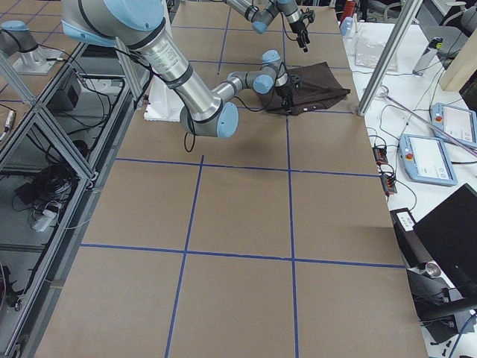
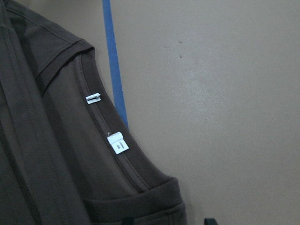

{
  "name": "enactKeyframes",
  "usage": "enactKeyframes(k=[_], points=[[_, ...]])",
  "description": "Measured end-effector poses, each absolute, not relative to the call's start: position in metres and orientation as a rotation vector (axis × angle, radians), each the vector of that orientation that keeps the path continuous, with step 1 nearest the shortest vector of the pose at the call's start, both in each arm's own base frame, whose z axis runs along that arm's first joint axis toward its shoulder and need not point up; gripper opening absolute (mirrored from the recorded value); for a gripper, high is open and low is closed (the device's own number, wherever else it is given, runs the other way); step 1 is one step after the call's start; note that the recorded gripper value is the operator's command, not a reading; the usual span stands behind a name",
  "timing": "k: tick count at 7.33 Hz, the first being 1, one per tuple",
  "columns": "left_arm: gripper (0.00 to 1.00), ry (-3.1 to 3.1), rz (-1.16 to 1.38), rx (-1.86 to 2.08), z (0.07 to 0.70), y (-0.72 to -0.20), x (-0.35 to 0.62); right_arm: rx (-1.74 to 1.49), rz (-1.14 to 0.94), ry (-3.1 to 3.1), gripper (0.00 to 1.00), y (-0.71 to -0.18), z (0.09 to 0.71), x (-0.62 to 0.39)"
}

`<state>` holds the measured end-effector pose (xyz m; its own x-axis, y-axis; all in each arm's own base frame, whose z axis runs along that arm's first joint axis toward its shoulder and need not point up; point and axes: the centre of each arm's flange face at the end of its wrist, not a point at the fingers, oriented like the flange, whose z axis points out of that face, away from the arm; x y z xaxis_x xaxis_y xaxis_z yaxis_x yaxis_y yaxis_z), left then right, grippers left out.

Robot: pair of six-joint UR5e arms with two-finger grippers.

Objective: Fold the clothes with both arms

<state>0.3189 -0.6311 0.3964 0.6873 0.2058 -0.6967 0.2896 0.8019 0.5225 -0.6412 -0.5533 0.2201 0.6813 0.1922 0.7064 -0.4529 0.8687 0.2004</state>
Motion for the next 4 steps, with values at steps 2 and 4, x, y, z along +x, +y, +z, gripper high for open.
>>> enactKeyframes(k=[2,4], points=[[1.00,0.827,-0.051,0.657,0.3969,-0.6312,0.3189,0.382,0.370,-0.734,0.58,-0.5484,0.2223,-0.6453],[1.00,0.826,-0.050,0.656,0.3976,-0.6311,0.3197,0.382,0.368,-0.734,0.57,-0.5453,0.2227,-0.6480]])
